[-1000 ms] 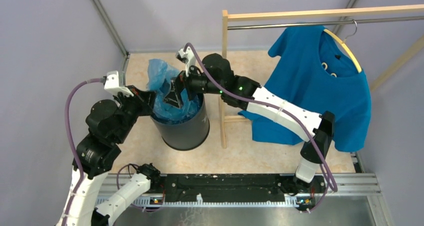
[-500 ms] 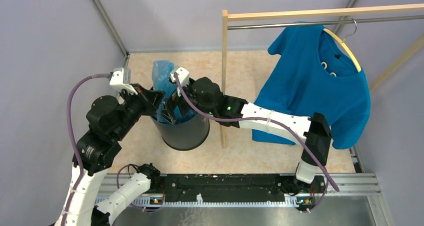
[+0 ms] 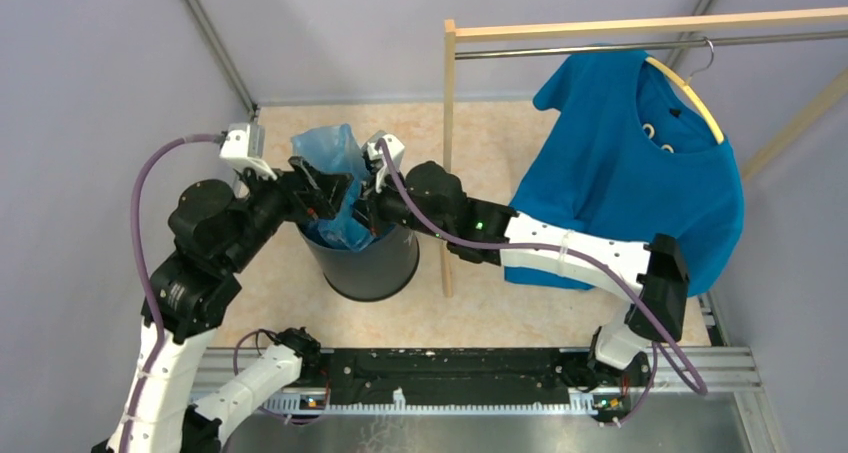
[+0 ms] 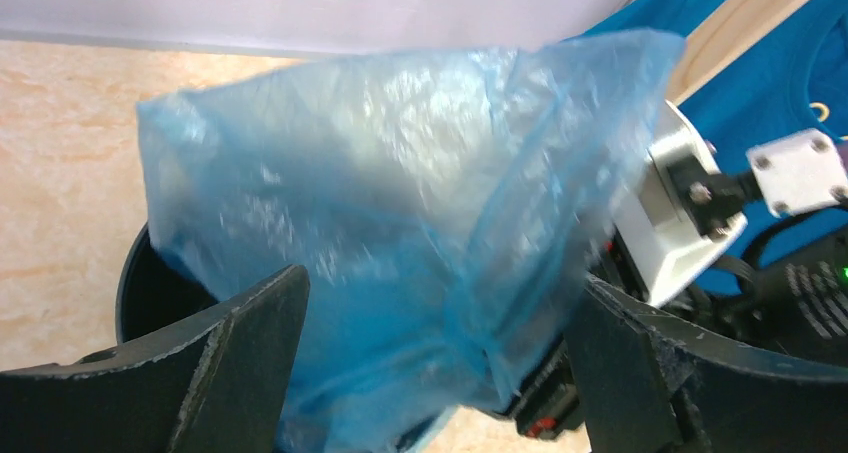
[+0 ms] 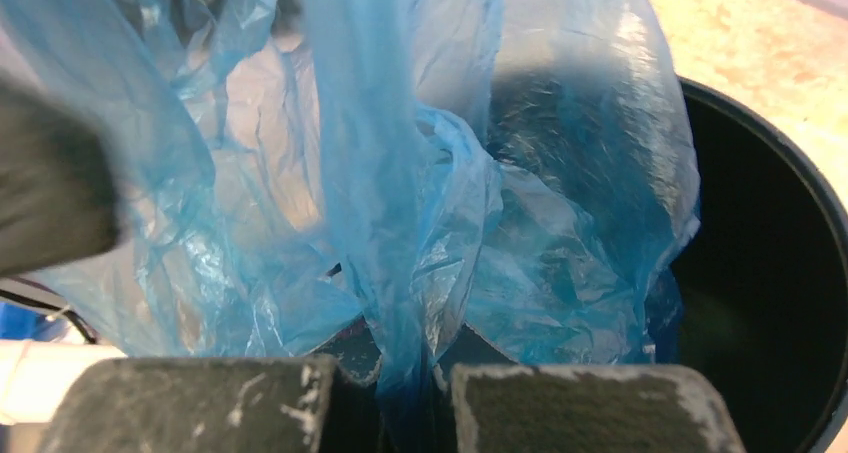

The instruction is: Put the trash bags into the trash bin

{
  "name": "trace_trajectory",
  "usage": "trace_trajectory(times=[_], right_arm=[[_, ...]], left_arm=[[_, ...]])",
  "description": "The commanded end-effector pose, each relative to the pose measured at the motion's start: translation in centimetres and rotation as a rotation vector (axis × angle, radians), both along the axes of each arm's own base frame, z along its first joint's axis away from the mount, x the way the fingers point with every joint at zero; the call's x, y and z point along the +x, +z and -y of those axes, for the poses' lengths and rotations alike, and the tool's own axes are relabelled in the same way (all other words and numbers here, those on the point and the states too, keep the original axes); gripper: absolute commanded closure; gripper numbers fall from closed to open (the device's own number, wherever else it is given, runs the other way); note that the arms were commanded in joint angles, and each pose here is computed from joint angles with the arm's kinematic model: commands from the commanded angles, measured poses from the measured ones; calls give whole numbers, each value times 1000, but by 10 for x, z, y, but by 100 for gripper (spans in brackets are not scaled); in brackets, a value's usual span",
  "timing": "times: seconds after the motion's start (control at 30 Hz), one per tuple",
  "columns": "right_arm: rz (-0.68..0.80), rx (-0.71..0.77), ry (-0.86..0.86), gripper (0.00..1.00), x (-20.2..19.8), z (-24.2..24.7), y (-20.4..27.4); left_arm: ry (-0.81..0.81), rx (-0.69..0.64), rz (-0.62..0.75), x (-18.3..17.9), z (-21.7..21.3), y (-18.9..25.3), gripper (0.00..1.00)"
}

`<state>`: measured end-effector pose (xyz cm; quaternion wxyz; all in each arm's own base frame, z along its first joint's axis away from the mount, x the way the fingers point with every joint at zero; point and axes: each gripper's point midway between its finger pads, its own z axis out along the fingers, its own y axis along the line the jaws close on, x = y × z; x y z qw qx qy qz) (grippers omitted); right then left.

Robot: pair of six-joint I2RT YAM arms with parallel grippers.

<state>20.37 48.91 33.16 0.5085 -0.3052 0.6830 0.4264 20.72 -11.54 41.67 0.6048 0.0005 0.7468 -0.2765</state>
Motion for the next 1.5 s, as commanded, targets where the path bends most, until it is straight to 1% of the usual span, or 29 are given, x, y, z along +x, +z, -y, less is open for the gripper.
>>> trace_trajectory(times=[0.0, 0.13, 0.33, 0.5, 0.6, 0.7, 0.8, 0.93, 1.03, 1.17, 1.33, 1.47], right_arm=[[-66, 32, 52, 100, -25, 16, 16], [-77, 8, 29, 100, -24, 24, 10], [-100, 0, 24, 100, -15, 20, 2], [-113, -10, 43, 100, -10, 15, 3], [-102, -9, 45, 100, -9, 15, 10], [-93, -4, 32, 100, -4, 16, 16], [-103, 10, 37, 100, 1, 14, 19], [-122, 17, 47, 100, 8, 7, 19], [-126, 12, 50, 100, 9, 4, 16], [-135, -12, 38, 100, 14, 3, 8], [-147, -40, -2, 100, 26, 4, -4], [-185, -77, -60, 100, 37, 10, -20]], left_arm=[[6, 49, -9, 19, 6, -1, 2], [28, 90, 47, 27, 2, 14, 2], [191, 211, 50, 47, -27, 18, 2], [188, 247, 36, 68, -19, 7, 2], [164, 258, 4, 79, -9, -8, 2], [149, 271, -65, 84, -4, -35, 2], [115, 265, -125, 77, 1, -68, 2], [60, 234, -226, 59, 7, -118, 2], [26, 193, -265, 43, 11, -135, 2], [54, 187, -205, 37, 1, -115, 1], [-6, 190, -154, 40, 11, -85, 1], [51, 197, -113, 37, -2, -60, 1]])
